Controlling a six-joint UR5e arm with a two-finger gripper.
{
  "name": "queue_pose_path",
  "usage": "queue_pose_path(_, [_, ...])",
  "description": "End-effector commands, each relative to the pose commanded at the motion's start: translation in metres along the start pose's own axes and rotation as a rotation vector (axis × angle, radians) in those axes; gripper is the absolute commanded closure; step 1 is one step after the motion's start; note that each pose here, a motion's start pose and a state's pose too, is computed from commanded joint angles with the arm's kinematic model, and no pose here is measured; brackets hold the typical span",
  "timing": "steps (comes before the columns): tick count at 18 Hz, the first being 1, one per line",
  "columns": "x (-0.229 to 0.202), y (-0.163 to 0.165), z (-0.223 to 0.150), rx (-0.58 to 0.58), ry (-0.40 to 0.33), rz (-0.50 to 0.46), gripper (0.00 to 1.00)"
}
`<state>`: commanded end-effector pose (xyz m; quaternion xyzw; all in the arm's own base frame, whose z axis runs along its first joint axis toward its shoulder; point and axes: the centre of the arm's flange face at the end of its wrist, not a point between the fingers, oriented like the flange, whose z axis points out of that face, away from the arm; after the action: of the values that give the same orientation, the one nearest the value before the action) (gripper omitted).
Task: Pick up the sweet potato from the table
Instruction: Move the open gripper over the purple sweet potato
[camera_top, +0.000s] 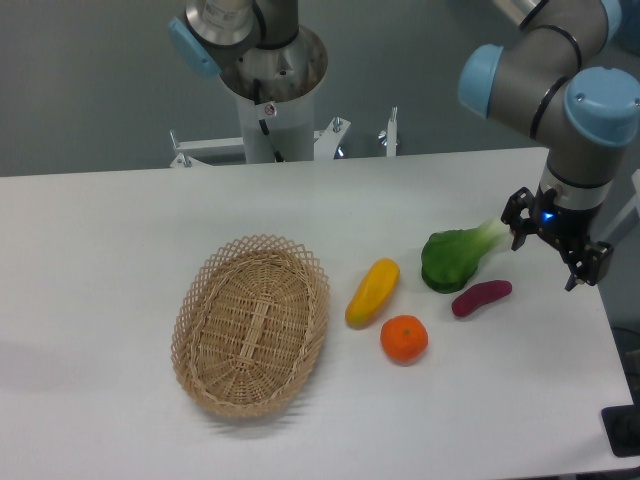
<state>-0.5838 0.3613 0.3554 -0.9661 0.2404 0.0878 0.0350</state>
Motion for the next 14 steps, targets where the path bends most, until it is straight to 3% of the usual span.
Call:
queue_pose_path(7, [0.004, 0.0, 0.014, 0.001, 0.023, -0.006, 0.0])
queue_pose_path(14, [0.013, -0.003, 0.069, 0.001, 0.065, -0.018, 0.0])
